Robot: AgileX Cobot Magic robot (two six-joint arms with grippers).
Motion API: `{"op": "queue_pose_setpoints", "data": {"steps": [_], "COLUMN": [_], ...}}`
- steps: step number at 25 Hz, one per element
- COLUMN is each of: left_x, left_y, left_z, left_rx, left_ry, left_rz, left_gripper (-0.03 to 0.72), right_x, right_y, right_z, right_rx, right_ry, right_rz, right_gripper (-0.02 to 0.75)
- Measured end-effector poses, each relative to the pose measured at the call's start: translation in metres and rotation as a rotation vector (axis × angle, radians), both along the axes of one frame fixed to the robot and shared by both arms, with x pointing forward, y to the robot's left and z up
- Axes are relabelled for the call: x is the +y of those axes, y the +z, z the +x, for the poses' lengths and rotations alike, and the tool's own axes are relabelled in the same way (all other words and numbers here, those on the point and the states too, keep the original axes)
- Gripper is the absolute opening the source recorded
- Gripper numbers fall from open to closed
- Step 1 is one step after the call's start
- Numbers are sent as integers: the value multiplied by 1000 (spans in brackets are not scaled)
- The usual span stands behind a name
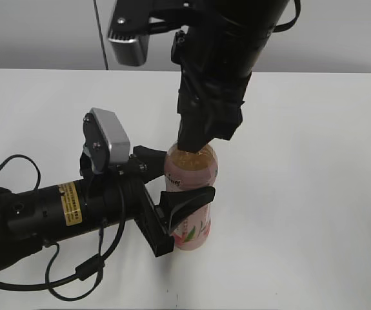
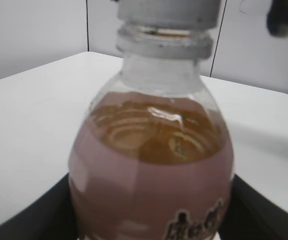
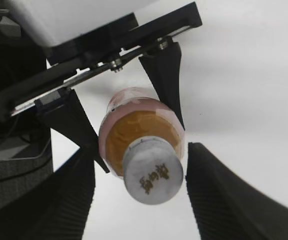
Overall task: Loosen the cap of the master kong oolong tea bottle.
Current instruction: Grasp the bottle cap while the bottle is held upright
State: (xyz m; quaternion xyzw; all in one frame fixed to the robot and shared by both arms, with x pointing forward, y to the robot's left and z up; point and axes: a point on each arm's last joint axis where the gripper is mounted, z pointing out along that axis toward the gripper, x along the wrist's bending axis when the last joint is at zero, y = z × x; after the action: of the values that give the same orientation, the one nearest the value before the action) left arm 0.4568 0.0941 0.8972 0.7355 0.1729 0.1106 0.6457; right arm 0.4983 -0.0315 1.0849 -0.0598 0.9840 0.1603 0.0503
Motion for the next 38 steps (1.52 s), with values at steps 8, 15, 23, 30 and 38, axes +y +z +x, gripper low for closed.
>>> {"op": "queue_pose_setpoints", "data": {"steps": [8,15,23,30,38], "left_x": [0,0,0,0,0], "left_y": [0,0,0,0,0], "left_z": [0,0,0,0,0], "left_rx": [0,0,0,0,0], "left_ry": [0,0,1,1,1], "left_rz": [0,0,0,0,0], "left_gripper": [445,445,445,445,445], "right_x": [-5,-5,-8,-9,-4], "right_y": [24,24,10,7,-7], "right_z": [-1,-1,-2,-1,3], "right_rx": [216,337,350,343,365], "right_ry": [-811,-1132,-1222,-1226,-1233], "right_rz": [123,161,116,103,66], "right_gripper": [446,448,448,448,448]}}
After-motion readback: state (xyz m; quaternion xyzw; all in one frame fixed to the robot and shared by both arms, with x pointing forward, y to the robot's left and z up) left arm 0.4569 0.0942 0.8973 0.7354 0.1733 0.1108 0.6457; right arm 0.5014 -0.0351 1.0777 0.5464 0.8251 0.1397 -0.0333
